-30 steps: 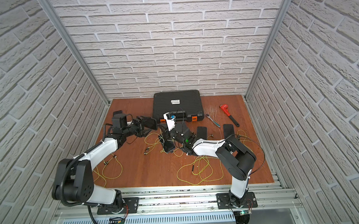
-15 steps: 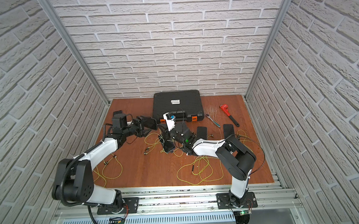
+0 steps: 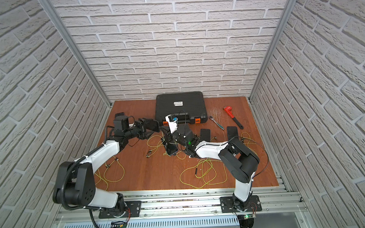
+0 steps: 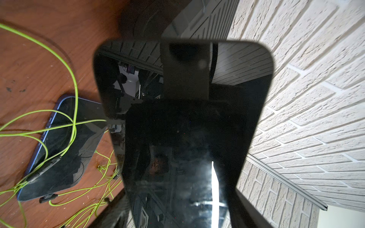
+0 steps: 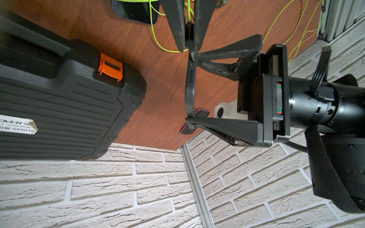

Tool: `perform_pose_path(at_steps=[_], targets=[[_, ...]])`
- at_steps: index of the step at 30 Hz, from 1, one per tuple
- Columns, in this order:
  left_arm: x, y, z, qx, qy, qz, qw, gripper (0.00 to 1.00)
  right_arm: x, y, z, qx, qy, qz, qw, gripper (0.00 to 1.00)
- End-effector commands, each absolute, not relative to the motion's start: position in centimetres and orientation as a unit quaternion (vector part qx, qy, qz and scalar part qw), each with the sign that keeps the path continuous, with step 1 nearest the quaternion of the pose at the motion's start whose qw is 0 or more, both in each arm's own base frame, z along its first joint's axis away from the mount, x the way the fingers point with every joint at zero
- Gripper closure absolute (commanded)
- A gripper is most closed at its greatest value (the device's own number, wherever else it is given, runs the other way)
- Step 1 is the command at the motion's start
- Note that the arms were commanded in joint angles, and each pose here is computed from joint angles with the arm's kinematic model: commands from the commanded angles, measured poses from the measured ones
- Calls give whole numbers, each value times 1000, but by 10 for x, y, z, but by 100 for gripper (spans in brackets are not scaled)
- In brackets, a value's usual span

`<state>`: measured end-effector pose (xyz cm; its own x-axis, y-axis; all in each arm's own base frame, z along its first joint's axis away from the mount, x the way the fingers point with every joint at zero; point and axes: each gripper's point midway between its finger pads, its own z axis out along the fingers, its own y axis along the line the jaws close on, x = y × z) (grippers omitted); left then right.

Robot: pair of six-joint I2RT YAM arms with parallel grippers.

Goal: Plug wired earphones into phones
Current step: Insert the wired earphone into the phone.

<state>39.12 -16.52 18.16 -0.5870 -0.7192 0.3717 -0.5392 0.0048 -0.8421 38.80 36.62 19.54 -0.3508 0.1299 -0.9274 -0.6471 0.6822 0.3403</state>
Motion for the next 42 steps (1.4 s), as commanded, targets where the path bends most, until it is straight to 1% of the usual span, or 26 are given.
perform_pose_path(at_steps=[1, 15, 34, 42], targets=[[396, -168, 217, -408, 691, -586, 116, 100, 391, 371, 205, -169, 732, 368, 548, 94], [393, -169, 216, -403, 695, -584, 116, 100, 399, 373, 197, -158, 762, 351, 520, 94], [387, -177, 206, -399, 706, -576, 100, 100, 408, 378, 199, -176, 767, 327, 524, 94], [384, -180, 203, -393, 714, -572, 94, 100, 409, 381, 202, -184, 762, 330, 526, 94]])
